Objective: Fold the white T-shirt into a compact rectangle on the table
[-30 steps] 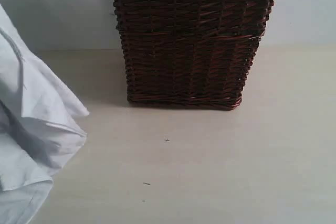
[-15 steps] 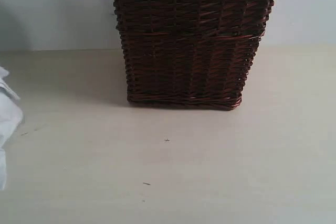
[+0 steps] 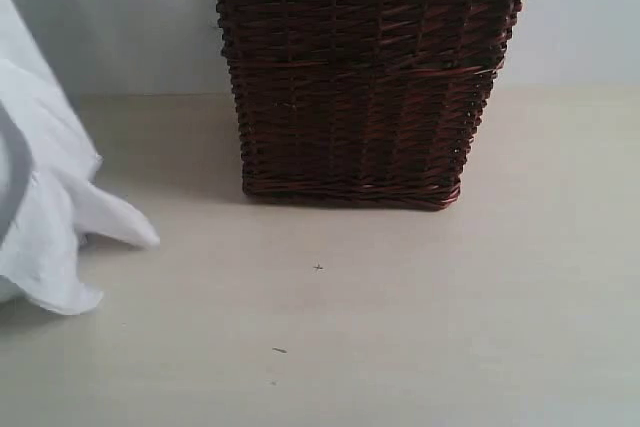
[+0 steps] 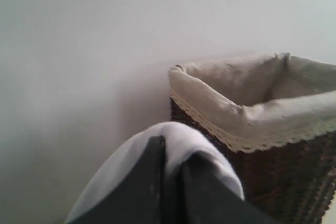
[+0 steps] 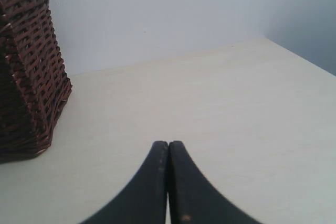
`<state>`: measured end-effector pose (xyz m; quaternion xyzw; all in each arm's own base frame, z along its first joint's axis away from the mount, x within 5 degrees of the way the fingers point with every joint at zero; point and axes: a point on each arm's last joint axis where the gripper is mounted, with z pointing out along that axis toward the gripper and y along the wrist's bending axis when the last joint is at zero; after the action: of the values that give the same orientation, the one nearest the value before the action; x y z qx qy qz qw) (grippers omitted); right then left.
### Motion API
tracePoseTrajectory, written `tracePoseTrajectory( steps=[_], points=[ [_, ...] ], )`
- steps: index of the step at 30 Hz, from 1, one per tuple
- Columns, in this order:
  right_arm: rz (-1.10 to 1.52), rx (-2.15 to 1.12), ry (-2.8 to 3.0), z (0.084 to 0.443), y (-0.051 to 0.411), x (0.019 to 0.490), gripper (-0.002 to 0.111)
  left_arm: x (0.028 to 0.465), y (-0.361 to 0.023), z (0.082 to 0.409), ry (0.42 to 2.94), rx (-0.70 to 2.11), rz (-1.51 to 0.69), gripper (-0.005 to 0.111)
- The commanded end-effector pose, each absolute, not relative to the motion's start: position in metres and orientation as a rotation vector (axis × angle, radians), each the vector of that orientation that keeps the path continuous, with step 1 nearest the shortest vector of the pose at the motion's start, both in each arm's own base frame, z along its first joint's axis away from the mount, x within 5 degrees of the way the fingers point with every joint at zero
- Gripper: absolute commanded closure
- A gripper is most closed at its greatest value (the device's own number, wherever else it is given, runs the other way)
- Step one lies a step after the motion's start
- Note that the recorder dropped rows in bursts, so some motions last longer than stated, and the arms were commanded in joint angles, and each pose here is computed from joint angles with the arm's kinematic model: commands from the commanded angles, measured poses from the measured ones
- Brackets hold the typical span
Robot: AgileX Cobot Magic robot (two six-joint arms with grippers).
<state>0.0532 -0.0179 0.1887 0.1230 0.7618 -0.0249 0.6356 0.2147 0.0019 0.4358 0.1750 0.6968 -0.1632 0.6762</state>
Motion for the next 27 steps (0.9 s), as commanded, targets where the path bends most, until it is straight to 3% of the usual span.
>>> tracePoseTrajectory(
  steps=[1,10,27],
  points=[
    [-0.066,0.271,1.732,0.189,-0.018,0.053,0.108,0.214,-0.012,0.414,1.62,0.403,-0.496,0.107],
    [-0.066,0.271,1.732,0.189,-0.018,0.053,0.108,0.213,-0.045,0.393,1.656,0.465,-0.614,0.107],
    [-0.066,0.271,1.732,0.189,-0.018,0.053,0.108,0.202,-0.117,0.385,1.632,0.589,-0.853,0.107]
  ],
)
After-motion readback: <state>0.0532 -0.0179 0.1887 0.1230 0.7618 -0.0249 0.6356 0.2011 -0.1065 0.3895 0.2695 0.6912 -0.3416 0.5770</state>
